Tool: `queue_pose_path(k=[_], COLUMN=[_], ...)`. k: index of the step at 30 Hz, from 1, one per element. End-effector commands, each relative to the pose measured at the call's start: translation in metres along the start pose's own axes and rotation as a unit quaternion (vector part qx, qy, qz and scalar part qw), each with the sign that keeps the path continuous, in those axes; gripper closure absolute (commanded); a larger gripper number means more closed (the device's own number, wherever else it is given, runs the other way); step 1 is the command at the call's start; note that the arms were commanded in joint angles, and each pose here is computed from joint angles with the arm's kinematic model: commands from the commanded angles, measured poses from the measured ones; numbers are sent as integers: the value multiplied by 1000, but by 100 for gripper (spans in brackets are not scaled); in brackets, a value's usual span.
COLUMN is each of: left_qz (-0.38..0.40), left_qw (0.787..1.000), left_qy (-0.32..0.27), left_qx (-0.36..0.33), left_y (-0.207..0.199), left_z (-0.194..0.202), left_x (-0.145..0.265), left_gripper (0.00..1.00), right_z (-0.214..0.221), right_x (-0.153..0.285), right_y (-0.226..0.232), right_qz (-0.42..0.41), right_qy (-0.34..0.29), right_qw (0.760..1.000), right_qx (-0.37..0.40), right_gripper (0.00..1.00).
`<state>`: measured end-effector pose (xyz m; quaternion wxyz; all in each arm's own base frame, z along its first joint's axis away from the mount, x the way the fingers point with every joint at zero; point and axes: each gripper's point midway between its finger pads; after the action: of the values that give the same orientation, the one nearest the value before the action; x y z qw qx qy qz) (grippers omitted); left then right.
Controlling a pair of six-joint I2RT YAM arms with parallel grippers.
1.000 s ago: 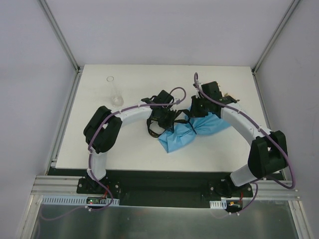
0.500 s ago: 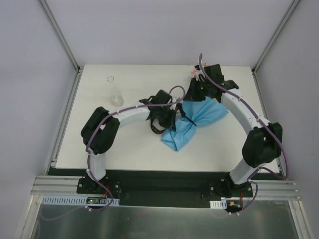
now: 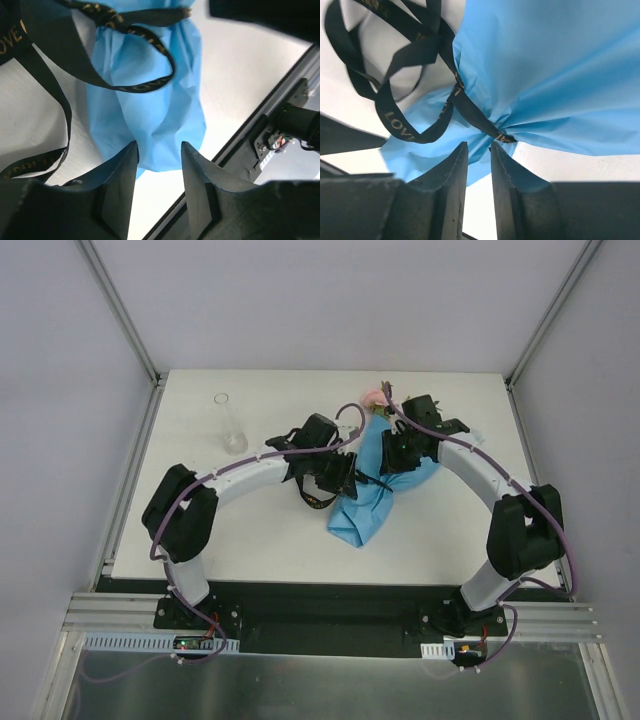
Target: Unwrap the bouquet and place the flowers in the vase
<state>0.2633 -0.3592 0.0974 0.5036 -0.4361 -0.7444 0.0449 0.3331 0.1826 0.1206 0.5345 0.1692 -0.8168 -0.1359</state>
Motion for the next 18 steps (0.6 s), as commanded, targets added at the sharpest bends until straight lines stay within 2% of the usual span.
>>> queue_pose_path(k=[1, 3, 8, 10, 14, 18], left_qz=[13, 26, 126, 140, 127, 76], left_qw=[998, 998, 991, 989, 991, 997], left_qy=[-58, -60, -28, -21, -9, 3], left_qx=[-24, -24, -23, -39, -40, -23], left_y=[-21, -27, -61, -74, -69, -41], left_z=[-36, -44, -52, -51, -47, -35], left_x=[37, 37, 26, 20, -1, -23], left_gripper=[66, 75, 85, 87, 92, 98], right_z=[4, 5, 7, 7, 10, 10], right_x=[2, -5, -17, -22, -33, -41], right_y=[-6, -10, -9, -7, -6, -8], right_qz=[56, 82, 83, 77, 69, 68], right_qy=[-4, -1, 9, 11, 23, 24], right_qw=[990, 985, 981, 981, 982, 981], right_qx=[133, 152, 172, 176, 173, 179], right_gripper=[70, 69, 67, 65, 64, 63])
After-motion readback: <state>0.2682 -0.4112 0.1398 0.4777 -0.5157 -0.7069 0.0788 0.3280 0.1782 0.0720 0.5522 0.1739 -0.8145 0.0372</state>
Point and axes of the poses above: each gripper's point midway between its finger pads, its own x axis back along the fingers, its own y axis along the line the jaws close on, z = x × y, and after that the axes turned 10 degrees about -x, right-handed
